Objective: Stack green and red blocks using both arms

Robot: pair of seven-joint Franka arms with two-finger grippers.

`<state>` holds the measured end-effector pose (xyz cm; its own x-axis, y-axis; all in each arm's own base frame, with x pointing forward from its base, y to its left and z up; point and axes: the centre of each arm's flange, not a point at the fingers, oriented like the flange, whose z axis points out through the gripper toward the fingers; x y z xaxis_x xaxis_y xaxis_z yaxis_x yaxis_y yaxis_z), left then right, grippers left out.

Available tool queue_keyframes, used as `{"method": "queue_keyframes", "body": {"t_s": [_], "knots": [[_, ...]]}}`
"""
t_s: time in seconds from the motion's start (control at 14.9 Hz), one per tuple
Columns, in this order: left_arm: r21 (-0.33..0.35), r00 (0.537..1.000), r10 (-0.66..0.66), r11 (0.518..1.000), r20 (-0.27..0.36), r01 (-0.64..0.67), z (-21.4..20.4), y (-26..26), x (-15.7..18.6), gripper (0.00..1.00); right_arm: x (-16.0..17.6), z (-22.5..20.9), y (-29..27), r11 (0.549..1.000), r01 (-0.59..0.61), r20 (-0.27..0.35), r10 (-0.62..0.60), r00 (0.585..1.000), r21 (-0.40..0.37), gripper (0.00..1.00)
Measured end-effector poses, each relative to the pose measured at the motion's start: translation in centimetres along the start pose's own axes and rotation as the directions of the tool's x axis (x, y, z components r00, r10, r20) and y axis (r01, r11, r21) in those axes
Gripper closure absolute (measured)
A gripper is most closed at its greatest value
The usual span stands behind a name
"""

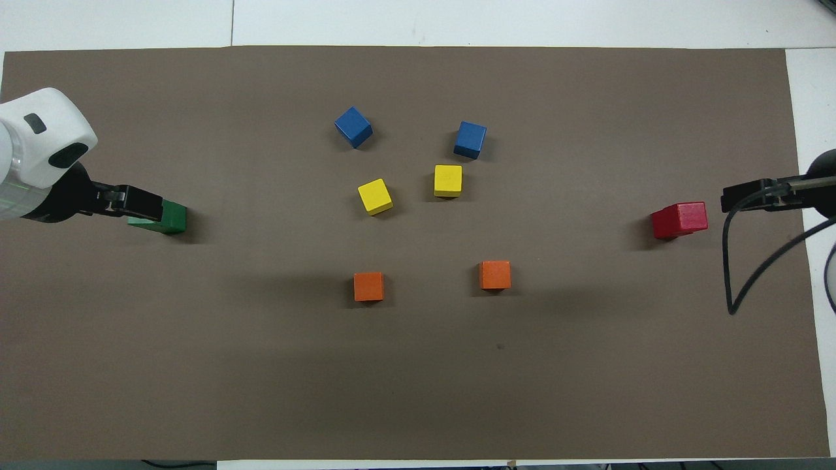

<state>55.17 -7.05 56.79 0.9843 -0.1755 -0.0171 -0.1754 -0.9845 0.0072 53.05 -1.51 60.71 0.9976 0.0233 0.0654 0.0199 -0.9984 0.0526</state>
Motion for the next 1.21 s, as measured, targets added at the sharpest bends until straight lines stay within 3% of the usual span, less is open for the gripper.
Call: {"method": "queue_keyframes", "body": {"t_s": [0.27, 0.6, 1.21], "knots": [[0.000, 1.000, 0.012, 1.000, 0.000, -0.012, 0.0, 0.7, 0.0, 0.00, -0.5, -2.1, -0.9, 0.999, 0.006, 0.023, -0.007, 1.000, 0.035, 0.00], [0.000, 1.000, 0.012, 1.000, 0.000, -0.012, 0.0, 0.6, 0.0, 0.00, 0.5, -1.0, -0.8, 0.999, -0.009, 0.079, 0.005, 0.997, 0.044, 0.00], [0.000, 1.000, 0.012, 1.000, 0.000, -0.012, 0.0, 0.7, 0.0, 0.00, 0.3, -0.8, 0.3, 0.998, -0.055, 0.094, 0.051, 0.994, 0.041, 0.00]]}}
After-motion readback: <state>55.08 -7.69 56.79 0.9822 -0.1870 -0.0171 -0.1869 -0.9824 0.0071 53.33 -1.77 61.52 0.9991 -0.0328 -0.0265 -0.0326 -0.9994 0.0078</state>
